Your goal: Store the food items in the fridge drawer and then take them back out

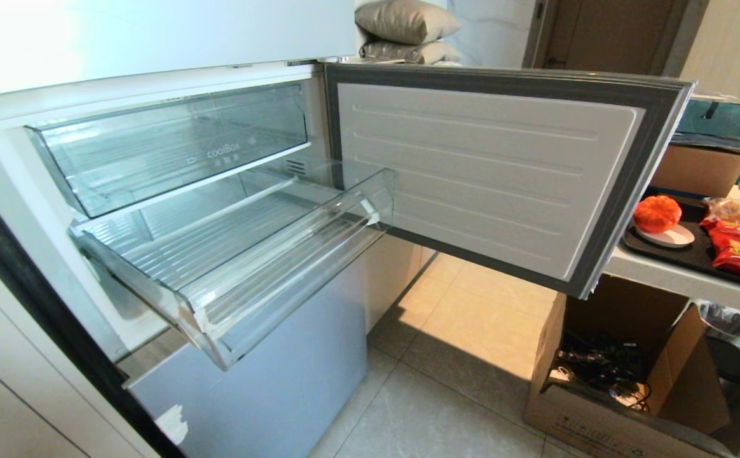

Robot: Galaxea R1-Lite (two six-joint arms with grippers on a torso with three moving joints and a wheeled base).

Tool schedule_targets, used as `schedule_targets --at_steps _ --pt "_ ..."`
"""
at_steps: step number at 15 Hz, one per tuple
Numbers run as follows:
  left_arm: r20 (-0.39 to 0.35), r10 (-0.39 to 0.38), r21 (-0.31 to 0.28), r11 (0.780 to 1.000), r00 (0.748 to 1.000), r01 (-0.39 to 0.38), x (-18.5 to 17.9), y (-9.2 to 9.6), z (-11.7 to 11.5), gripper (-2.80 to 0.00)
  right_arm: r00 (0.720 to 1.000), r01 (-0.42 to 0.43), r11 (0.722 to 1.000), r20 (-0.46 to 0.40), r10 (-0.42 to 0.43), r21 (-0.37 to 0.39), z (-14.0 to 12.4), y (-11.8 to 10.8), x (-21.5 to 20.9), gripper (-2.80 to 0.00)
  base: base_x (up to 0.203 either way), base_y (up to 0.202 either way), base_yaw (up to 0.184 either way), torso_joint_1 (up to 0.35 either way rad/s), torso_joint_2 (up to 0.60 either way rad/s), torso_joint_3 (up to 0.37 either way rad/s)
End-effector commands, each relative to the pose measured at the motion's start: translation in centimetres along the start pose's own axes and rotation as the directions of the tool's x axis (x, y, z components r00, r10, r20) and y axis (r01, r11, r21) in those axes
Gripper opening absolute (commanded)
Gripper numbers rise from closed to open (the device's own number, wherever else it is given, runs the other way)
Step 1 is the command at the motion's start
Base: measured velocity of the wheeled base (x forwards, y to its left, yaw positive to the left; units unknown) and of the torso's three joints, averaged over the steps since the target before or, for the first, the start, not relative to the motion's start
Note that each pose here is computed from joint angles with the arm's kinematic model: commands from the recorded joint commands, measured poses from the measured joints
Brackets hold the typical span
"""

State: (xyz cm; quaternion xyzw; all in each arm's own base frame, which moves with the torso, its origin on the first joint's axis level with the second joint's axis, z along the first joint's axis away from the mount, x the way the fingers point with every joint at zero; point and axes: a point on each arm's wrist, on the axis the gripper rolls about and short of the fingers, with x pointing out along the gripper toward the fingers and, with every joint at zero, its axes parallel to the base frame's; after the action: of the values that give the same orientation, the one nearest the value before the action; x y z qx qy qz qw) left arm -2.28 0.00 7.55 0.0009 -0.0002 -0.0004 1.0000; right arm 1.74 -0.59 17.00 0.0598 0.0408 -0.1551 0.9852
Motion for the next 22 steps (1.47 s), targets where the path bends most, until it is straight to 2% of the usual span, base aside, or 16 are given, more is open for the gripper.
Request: schedule_targets --at_steps 1,2,3,6,10,12,14,16,22 --pt "0.0 -0.001 0.0 1.0 1.0 0.001 0.0 0.0 0.0 -2.8 0.966 0.224 0.973 -0.146 -0.213 0.058 3.1 -1.0 5.9 -2.8 0.0 0.0 0.0 0.0 0.0 0.0" --pt "0.0 0.0 0.0 1.0 1.0 0.0 0.0 0.0 0.0 -2.8 0.953 0.278 0.956 -0.15 -0.263 0.09 4.2 -2.2 7.4 -2.8 0.0 0.0 0.0 0.0 0.0 0.0" --pt "0.0 -0.001 0.0 1.0 1.0 0.001 0.0 0.0 0.0 -2.8 0.945 0.305 0.945 -0.159 -0.285 0.115 5.1 -3.4 9.0 0.0 0.0 0.0 0.0 0.0 0.0 0.0" --pt "0.001 0.001 0.0 1.0 1.0 -0.001 0.0 0.0 0.0 -2.8 0.941 0.315 0.939 -0.174 -0.289 0.141 7.0 -6.4 13.9 0.0 0.0 0.0 0.0 0.0 0.0 0.0" --pt "0.001 -0.001 0.0 1.0 1.0 0.001 0.0 0.0 0.0 -2.8 0.946 0.304 0.944 -0.16 -0.283 0.127 6.5 -10.6 21.8 0.0 0.0 0.0 0.0 0.0 0.0 0.0" --pt "0.001 0.001 0.0 1.0 1.0 -0.001 0.0 0.0 0.0 -2.8 0.949 0.297 0.949 -0.138 -0.282 0.107 6.3 -12.5 25.6 0.0 0.0 0.0 0.0 0.0 0.0 0.0" --pt "0.001 0.001 0.0 1.0 1.0 -0.001 0.0 0.0 0.0 -2.8 0.952 0.292 0.955 -0.106 -0.286 0.051 6.6 -14.2 29.1 0.0 0.0 0.0 0.0 0.0 0.0 0.0" --pt "0.001 -0.001 0.0 1.0 1.0 0.001 0.0 0.0 0.0 -2.8 0.955 0.288 0.958 -0.075 -0.287 -0.001 7.0 -15.3 31.2 0.0 0.0 0.0 0.0 0.0 0.0 0.0" --pt "0.001 0.0 0.0 1.0 1.0 0.0 0.0 0.0 0.0 -2.8 0.956 0.28 0.958 -0.071 -0.285 -0.065 6.5 -17.2 35.0 0.0 0.0 0.0 0.0 0.0 0.0 0.0"
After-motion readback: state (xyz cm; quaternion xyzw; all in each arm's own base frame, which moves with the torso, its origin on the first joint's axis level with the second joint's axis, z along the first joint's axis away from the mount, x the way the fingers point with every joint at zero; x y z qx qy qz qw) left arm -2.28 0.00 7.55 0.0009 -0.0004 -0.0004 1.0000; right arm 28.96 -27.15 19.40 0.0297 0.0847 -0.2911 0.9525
